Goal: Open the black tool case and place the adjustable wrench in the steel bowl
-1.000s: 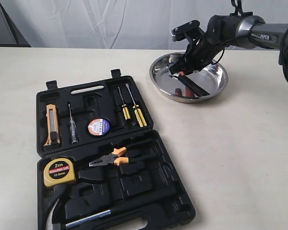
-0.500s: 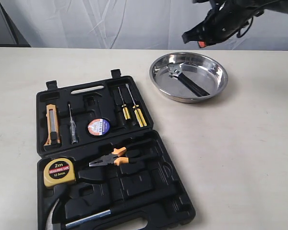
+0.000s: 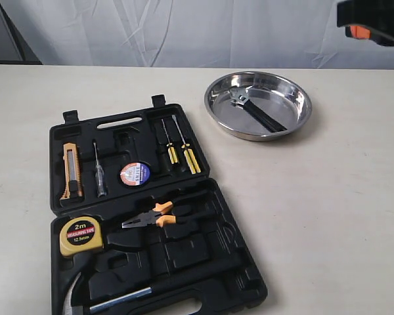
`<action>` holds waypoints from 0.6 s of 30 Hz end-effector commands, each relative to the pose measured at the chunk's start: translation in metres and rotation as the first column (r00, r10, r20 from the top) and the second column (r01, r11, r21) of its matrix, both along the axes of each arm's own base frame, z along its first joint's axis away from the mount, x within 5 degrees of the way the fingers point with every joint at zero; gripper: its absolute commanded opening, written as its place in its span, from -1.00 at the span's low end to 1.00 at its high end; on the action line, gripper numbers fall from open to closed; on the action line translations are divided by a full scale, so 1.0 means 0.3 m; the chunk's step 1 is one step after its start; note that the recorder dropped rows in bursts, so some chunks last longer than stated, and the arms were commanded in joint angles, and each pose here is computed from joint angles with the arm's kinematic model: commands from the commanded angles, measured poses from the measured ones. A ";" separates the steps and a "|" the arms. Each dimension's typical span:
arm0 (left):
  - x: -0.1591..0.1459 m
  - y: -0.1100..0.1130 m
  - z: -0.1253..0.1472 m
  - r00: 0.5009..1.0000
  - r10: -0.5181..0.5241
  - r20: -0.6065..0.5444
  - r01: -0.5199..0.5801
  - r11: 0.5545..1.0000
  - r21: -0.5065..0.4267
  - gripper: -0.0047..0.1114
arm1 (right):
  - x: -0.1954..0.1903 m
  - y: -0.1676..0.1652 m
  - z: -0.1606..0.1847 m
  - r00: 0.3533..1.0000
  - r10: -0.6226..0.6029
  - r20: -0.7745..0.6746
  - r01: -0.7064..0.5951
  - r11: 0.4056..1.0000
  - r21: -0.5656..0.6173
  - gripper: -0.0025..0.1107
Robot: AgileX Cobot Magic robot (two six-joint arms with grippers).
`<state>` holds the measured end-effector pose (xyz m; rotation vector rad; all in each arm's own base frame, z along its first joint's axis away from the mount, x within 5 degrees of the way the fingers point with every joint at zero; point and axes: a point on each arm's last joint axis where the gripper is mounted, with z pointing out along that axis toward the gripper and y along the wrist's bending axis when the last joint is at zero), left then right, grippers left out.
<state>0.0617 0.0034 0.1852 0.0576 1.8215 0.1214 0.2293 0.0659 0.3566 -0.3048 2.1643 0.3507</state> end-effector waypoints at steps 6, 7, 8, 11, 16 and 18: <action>0.000 -0.001 0.005 1.000 -0.006 0.012 0.006 1.000 -0.005 -0.91 | -0.365 0.004 0.099 0.970 0.213 -0.119 -0.196 0.970 0.143 -0.97; 0.000 -0.001 0.005 1.000 -0.006 0.012 0.006 1.000 -0.005 -0.91 | -0.394 -0.004 0.111 0.972 0.220 -0.086 -0.209 0.970 0.125 -0.97; 0.000 -0.001 0.005 1.000 -0.006 0.012 0.006 1.000 -0.005 -0.91 | -0.412 -0.011 0.118 0.974 0.216 -0.063 -0.208 0.972 0.111 -0.97; 0.000 -0.001 0.005 1.000 -0.006 0.012 0.006 1.000 -0.005 -0.91 | -0.476 -0.026 0.145 0.977 0.213 0.012 -0.213 0.970 0.114 -0.97; 0.000 -0.001 0.005 1.000 -0.006 0.012 0.006 1.000 -0.005 -0.91 | -0.526 -0.050 0.162 0.965 0.189 0.183 -0.204 0.976 0.071 -0.97; 0.000 -0.001 0.005 1.000 -0.006 0.012 0.006 1.000 -0.005 -0.91 | -0.521 -0.068 0.138 0.947 0.146 0.286 -0.160 0.987 0.026 -0.97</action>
